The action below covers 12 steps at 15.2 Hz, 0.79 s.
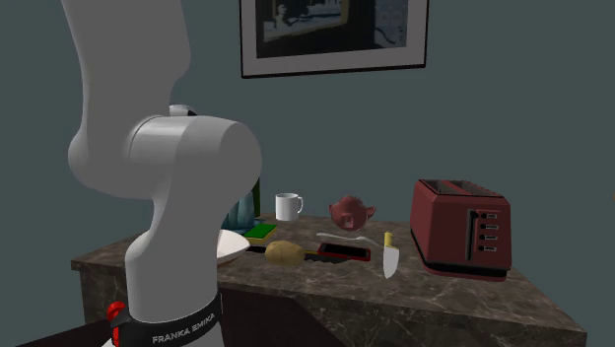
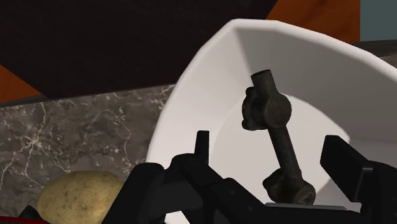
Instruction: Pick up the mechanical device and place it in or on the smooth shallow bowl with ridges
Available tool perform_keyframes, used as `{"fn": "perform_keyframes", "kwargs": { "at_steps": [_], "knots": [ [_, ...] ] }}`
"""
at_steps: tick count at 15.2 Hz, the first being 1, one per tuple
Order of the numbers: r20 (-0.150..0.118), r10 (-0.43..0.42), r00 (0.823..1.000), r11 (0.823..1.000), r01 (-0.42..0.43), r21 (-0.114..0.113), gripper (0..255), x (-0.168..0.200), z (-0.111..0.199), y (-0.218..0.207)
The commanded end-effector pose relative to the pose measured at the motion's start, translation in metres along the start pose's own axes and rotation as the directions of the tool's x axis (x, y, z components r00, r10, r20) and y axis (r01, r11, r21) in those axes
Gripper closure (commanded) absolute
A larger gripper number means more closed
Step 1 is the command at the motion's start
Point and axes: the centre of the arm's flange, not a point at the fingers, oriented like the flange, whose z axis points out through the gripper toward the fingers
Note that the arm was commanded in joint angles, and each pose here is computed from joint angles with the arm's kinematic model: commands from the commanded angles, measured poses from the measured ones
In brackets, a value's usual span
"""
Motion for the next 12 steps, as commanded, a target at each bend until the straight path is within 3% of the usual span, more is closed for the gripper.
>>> {"fn": "perform_keyframes", "kwargs": {
  "at_steps": [1, 4, 8, 12],
  "knots": [
    [0.0, 0.0, 1.0, 1.0, 0.0, 0.0, 0, 0.0, 0.0, 0.0],
    [0.0, 0.0, 1.0, 1.0, 0.0, 0.0, 0, 0.0, 0.0, 0.0],
    [0.0, 0.0, 1.0, 1.0, 0.0, 0.0, 0, 0.0, -0.05, 0.0],
    [0.0, 0.0, 1.0, 1.0, 0.0, 0.0, 0, 0.0, -0.05, 0.0]
  ]
}}
